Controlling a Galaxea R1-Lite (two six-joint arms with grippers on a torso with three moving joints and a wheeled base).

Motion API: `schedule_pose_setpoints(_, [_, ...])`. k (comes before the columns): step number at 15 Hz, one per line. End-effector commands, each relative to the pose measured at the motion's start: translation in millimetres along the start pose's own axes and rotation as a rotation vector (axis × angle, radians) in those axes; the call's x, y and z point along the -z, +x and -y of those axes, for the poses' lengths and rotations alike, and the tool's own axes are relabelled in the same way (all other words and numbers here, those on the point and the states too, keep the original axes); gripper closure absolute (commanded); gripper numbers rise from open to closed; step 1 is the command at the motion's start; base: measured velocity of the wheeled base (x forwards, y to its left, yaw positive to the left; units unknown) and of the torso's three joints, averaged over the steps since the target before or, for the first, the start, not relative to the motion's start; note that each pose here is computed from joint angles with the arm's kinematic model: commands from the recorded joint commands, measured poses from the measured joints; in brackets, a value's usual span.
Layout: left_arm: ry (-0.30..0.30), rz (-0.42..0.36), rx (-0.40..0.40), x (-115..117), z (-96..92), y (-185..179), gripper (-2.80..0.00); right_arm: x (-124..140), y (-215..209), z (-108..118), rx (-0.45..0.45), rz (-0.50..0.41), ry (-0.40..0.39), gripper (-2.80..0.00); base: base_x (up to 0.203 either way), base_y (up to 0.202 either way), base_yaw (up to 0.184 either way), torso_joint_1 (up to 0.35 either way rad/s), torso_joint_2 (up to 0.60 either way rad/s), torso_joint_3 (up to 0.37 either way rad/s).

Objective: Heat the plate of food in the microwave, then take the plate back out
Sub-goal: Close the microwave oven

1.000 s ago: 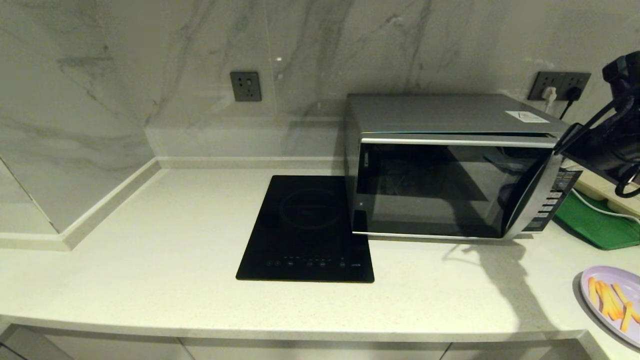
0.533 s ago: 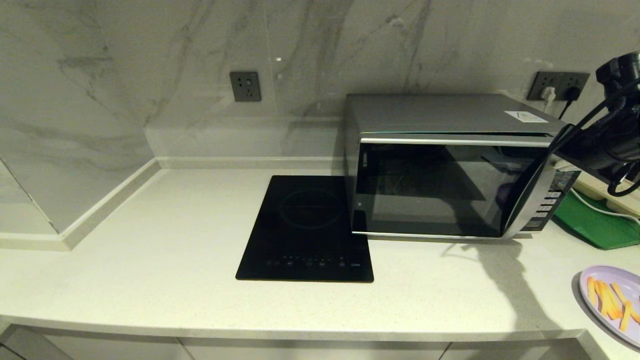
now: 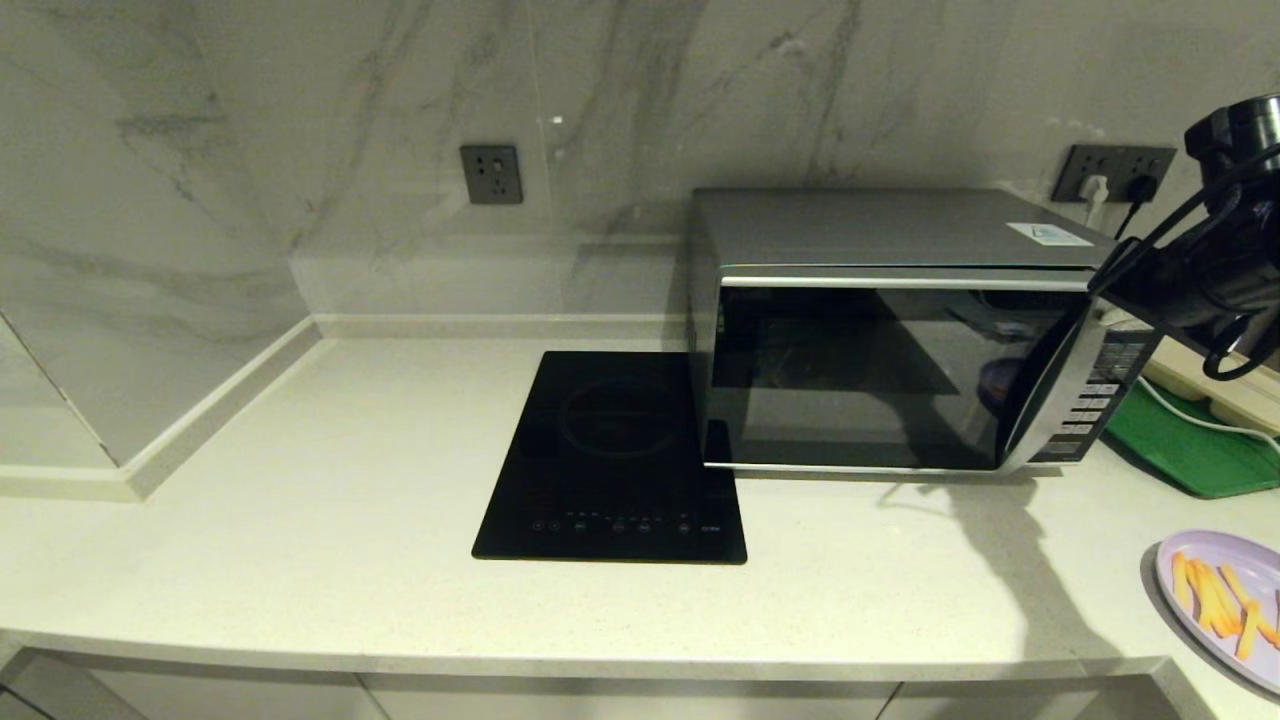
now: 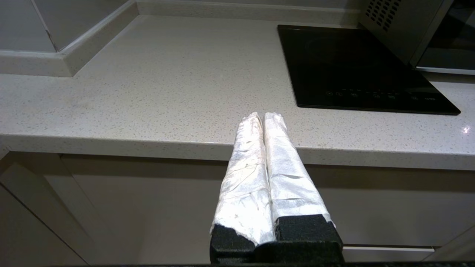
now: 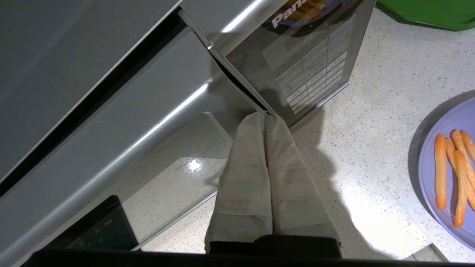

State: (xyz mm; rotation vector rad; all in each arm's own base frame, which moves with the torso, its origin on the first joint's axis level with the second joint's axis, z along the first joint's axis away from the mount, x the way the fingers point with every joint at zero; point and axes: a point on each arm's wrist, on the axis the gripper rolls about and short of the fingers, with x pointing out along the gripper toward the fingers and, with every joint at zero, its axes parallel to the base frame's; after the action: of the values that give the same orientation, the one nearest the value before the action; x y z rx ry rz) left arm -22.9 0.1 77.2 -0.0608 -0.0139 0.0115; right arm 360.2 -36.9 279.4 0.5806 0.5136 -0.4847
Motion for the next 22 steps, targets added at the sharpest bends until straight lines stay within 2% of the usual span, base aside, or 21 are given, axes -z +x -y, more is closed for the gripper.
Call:
schedule_pose_setpoints(1, [-0.001, 0.0, 0.0, 0.0, 0.0, 0.0, 0.0, 1.8, 4.9, 0.5, 0.009, -0.011, 0.001, 0.0, 0.0, 0.0, 0.0, 0.0, 0.0, 0.0])
schedule_pose_setpoints(8, [-0.001, 0.0, 0.0, 0.0, 0.0, 0.0, 0.0, 0.6, 4.3, -0.6, 0.001, -0.009, 0.004, 0.0, 0.0, 0.0, 0.0, 0.0, 0.0, 0.0])
schedule_pose_setpoints(11, [-0.001, 0.0, 0.0, 0.0, 0.0, 0.0, 0.0, -3.6, -27.7, 4.9, -0.033, 0.012, 0.011, 0.0, 0.0, 0.0, 0.0, 0.0, 0.0, 0.0])
schedule_pose_setpoints(13, [-0.001, 0.0, 0.0, 0.0, 0.0, 0.0, 0.0, -1.1, -68.0, 15.7, -0.079, -0.009, -0.022, 0.0, 0.0, 0.0, 0.0, 0.0, 0.0, 0.0])
schedule_pose_setpoints(15, [-0.001, 0.0, 0.0, 0.0, 0.0, 0.0, 0.0, 9.3, -123.1, 32.6, -0.107, -0.059, -0.123, 0.0, 0.0, 0.0, 0.0, 0.0, 0.0, 0.0])
schedule_pose_setpoints(17, [-0.001, 0.0, 0.0, 0.0, 0.0, 0.0, 0.0, 22.9, -188.6, 57.3, -0.173, -0.097, -0.244, 0.0, 0.0, 0.0, 0.0, 0.0, 0.0, 0.0])
schedule_pose_setpoints(19, [-0.001, 0.0, 0.0, 0.0, 0.0, 0.0, 0.0, 45.3, -258.5, 92.6, -0.268, -0.106, -0.368, 0.0, 0.0, 0.0, 0.0, 0.0, 0.0, 0.0])
schedule_pose_setpoints(22, [-0.001, 0.0, 0.0, 0.0, 0.0, 0.0, 0.0, 97.3, -334.4, 155.2, -0.385, -0.058, -0.468, 0.0, 0.0, 0.0, 0.0, 0.0, 0.0, 0.0])
